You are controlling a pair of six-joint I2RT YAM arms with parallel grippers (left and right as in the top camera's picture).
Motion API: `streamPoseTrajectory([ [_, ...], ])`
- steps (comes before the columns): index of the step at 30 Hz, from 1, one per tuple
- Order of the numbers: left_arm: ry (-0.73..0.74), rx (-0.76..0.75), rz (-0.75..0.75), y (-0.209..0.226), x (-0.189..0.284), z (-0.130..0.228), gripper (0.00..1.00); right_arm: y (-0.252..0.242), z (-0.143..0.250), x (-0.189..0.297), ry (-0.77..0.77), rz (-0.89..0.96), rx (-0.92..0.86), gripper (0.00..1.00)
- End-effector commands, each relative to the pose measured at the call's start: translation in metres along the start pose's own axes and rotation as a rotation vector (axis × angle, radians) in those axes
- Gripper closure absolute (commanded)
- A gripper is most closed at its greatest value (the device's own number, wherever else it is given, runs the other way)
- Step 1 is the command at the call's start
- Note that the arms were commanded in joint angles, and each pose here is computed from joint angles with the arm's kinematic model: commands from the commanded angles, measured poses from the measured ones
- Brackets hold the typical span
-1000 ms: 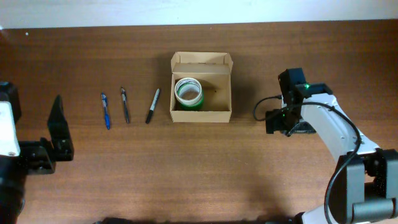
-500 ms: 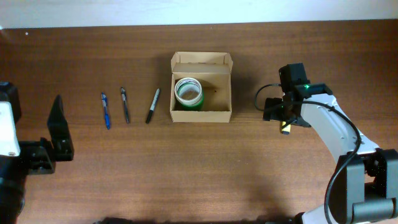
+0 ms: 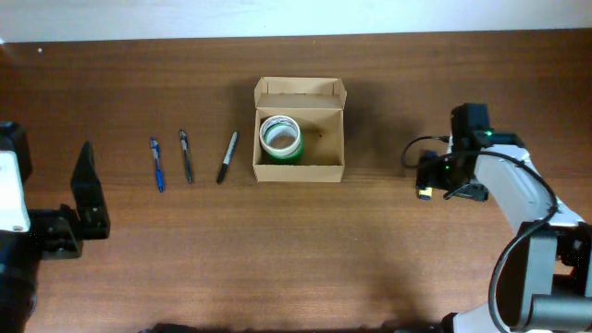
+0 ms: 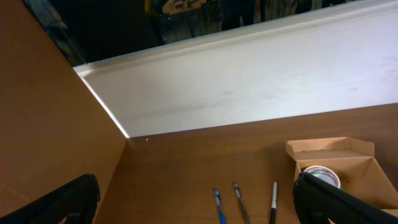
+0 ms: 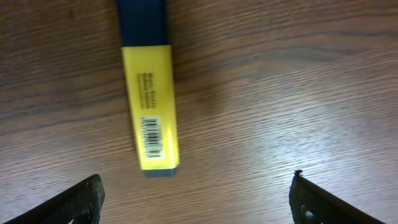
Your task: Pack container
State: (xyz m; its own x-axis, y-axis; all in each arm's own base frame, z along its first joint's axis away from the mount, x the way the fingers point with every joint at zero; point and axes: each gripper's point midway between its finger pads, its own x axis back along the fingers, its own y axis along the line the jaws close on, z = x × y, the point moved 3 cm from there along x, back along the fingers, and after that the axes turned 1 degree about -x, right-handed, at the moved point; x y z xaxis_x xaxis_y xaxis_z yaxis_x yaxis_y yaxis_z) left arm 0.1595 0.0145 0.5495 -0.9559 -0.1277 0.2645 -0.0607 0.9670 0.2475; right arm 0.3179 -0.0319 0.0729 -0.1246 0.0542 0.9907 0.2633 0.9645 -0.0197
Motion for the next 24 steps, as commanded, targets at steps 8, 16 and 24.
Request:
streamPoseTrajectory([
  [8,0.009,-0.013,0.013,-0.003,-0.004,0.000,0.01,0.022,0.006,-0.001,0.018,-0.122,0.124,0.07],
  [16,0.009,-0.013,0.013,-0.003,-0.004,0.000,0.01,0.027,0.010,-0.013,0.062,-0.146,0.162,0.08],
  [24,0.008,-0.013,0.013,-0.003,-0.004,0.000,0.01,0.027,0.013,-0.032,0.109,-0.136,0.161,0.09],
])
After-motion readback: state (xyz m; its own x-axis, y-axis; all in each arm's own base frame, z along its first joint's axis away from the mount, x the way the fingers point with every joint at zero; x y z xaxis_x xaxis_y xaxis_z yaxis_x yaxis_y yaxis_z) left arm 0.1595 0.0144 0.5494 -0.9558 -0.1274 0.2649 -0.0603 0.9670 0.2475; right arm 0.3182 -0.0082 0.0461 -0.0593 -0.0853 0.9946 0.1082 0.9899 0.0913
